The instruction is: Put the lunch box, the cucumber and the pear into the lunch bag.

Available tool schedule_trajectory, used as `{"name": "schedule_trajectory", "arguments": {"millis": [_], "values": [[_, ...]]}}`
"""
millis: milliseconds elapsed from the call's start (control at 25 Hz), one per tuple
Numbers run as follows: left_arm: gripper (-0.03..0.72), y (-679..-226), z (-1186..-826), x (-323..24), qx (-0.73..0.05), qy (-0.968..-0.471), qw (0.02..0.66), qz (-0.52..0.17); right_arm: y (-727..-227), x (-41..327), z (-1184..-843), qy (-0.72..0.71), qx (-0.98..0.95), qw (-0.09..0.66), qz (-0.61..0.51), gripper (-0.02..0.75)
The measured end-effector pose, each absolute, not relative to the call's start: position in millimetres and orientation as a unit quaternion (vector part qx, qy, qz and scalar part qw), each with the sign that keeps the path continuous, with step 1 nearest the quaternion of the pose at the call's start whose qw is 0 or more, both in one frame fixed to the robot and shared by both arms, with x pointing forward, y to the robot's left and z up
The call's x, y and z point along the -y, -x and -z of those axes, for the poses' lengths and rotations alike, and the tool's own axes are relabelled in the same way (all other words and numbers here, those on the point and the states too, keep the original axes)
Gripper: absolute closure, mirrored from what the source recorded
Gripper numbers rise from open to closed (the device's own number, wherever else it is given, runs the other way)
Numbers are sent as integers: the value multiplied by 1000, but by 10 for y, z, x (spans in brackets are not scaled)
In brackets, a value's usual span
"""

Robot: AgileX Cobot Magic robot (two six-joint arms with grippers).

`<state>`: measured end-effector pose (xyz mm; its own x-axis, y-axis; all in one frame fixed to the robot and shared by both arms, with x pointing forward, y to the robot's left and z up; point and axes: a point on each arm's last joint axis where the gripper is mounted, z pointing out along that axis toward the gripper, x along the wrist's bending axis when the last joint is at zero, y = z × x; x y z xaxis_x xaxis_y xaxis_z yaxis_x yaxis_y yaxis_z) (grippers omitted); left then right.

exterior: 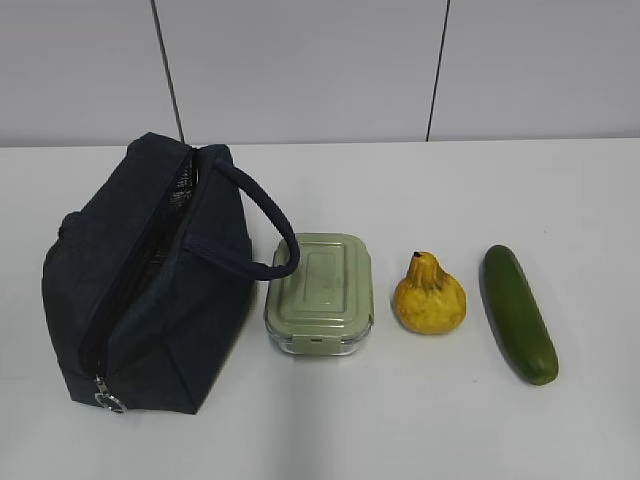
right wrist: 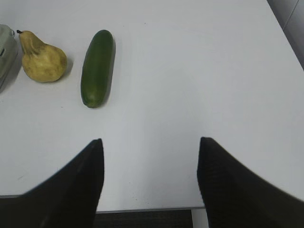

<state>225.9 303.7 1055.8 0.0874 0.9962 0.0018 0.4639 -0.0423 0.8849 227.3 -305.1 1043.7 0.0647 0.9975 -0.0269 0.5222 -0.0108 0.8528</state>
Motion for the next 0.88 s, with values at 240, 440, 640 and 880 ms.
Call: {"name": "schedule_trajectory", "arguments": {"millis": [240, 440, 640, 880], "values": [[446, -2259, -10558, -3037, -578, -632, 381, -350, -2273, 3051, -10437, -632, -601, 365, -326, 261], [446, -2259, -10558, -3037, -578, -632, 381, -350, -2273, 3051, -10437, -632, -601, 365, -326, 261], [446, -2259, -10558, -3037, -578, -632, 381, -350, -2273, 3051, -10437, -632, -601, 365, -326, 261], [446, -2259, -10558, -3037, -578, -632, 381, -350, -2273, 3051, -10437, -632, -601, 365, -326, 261]]}}
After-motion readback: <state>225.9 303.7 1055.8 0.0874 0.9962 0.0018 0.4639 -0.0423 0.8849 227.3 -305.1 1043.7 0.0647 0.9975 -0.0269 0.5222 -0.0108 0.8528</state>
